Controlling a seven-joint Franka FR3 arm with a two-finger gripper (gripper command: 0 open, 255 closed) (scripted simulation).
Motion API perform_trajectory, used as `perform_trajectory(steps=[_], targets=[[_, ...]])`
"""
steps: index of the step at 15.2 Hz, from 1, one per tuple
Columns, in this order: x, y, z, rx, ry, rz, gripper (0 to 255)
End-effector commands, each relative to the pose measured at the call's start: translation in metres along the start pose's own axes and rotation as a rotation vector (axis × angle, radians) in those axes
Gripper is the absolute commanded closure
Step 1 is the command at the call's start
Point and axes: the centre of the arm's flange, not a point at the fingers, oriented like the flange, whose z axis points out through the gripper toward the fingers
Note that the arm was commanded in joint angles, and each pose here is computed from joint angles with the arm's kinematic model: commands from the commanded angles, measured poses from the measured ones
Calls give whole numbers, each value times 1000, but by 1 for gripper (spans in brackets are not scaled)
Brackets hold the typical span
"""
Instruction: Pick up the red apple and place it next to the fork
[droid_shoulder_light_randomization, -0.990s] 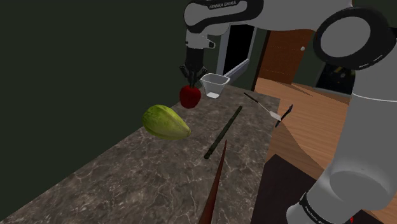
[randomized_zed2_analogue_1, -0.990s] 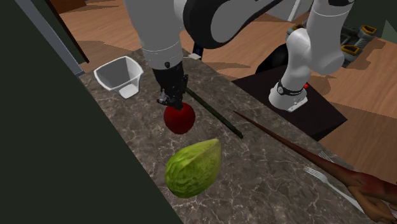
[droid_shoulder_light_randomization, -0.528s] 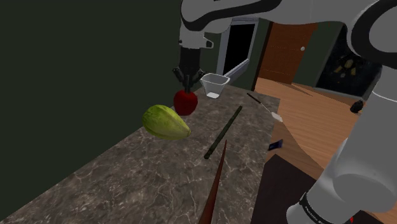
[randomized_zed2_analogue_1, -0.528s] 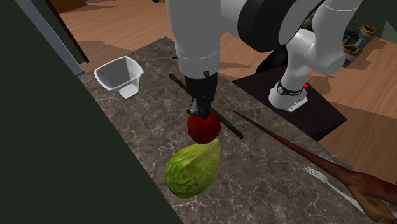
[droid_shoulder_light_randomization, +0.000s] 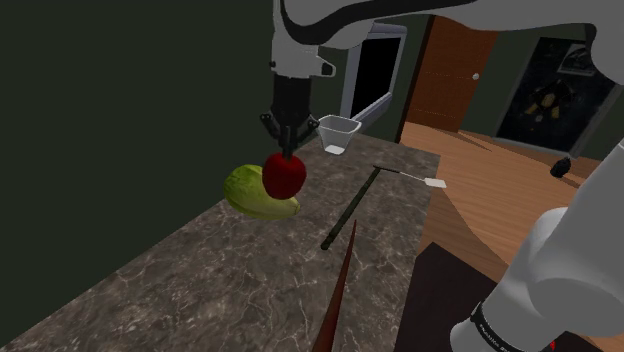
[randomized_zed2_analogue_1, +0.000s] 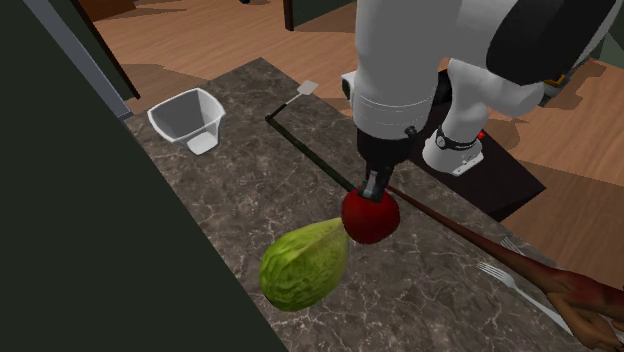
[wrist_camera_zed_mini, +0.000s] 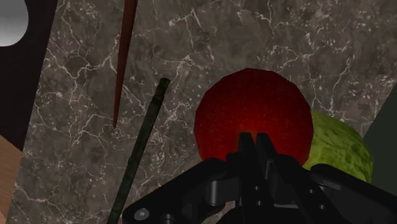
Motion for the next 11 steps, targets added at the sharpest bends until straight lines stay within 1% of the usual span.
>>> perform_trajectory(steps=[1, 11], targets=[[-27, -1, -1, 0, 0, 1, 255], [-159, 0, -6, 0, 0, 1, 255]])
